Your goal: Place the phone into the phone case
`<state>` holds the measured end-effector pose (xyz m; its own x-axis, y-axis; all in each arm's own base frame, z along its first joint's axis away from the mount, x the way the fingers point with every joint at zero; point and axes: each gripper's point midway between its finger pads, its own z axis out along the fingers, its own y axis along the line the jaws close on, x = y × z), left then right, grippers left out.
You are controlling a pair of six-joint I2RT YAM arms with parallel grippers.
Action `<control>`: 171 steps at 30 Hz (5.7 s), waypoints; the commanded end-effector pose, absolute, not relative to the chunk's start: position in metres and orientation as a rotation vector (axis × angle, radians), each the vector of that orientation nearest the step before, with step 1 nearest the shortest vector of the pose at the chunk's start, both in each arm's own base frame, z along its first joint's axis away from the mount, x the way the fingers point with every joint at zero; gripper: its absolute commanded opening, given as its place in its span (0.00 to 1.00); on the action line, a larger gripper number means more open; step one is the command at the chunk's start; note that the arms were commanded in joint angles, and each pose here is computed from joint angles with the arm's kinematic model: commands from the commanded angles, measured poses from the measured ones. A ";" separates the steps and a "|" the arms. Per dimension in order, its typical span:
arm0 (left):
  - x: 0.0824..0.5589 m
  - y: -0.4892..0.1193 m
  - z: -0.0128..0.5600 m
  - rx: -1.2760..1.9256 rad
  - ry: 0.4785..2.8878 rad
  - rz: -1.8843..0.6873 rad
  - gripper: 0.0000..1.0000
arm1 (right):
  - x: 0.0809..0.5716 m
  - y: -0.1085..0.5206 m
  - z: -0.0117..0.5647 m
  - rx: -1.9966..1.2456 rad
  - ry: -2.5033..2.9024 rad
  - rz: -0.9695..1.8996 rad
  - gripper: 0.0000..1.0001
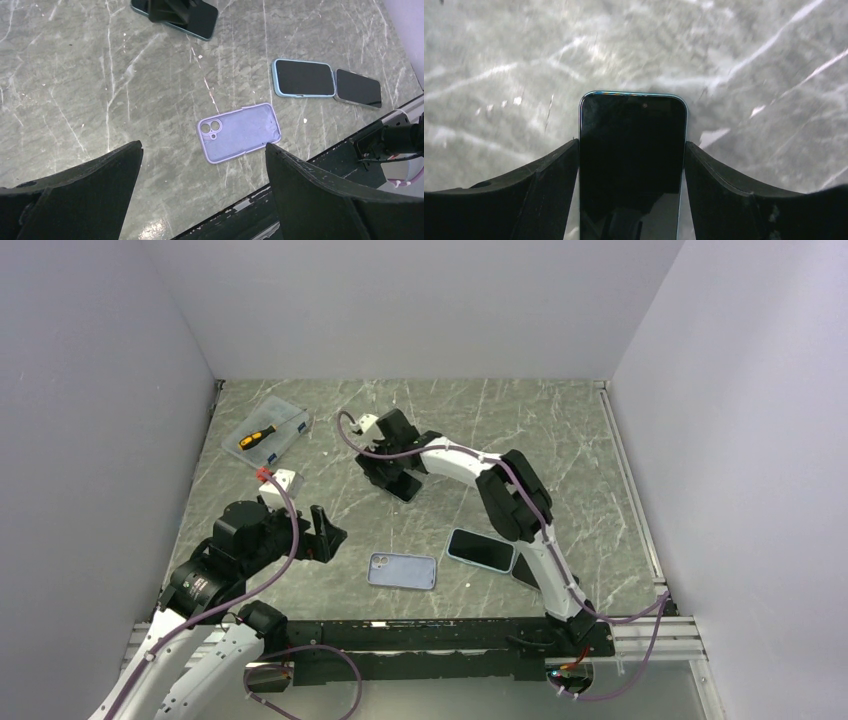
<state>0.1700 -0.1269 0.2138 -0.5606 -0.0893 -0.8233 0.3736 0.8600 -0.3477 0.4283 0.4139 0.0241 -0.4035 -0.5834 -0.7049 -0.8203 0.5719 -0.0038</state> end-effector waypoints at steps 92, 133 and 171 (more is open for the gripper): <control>0.256 -0.244 0.114 0.203 2.514 -1.127 0.00 | 0.261 0.376 0.117 -1.312 1.541 0.796 0.64; 0.196 -0.219 0.235 0.148 2.121 -1.255 0.00 | 0.207 0.276 0.219 -0.473 1.846 1.058 1.00; 0.128 -0.229 0.272 0.109 1.791 -1.849 0.00 | 0.117 0.254 0.246 -0.086 1.526 1.890 0.46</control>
<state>0.1369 -0.2272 0.2455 -0.8617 -0.3362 -0.3801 0.3518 0.1441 -0.9249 0.1278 0.2565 0.2240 -0.7559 0.4618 -0.4640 -0.5085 0.0322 0.8604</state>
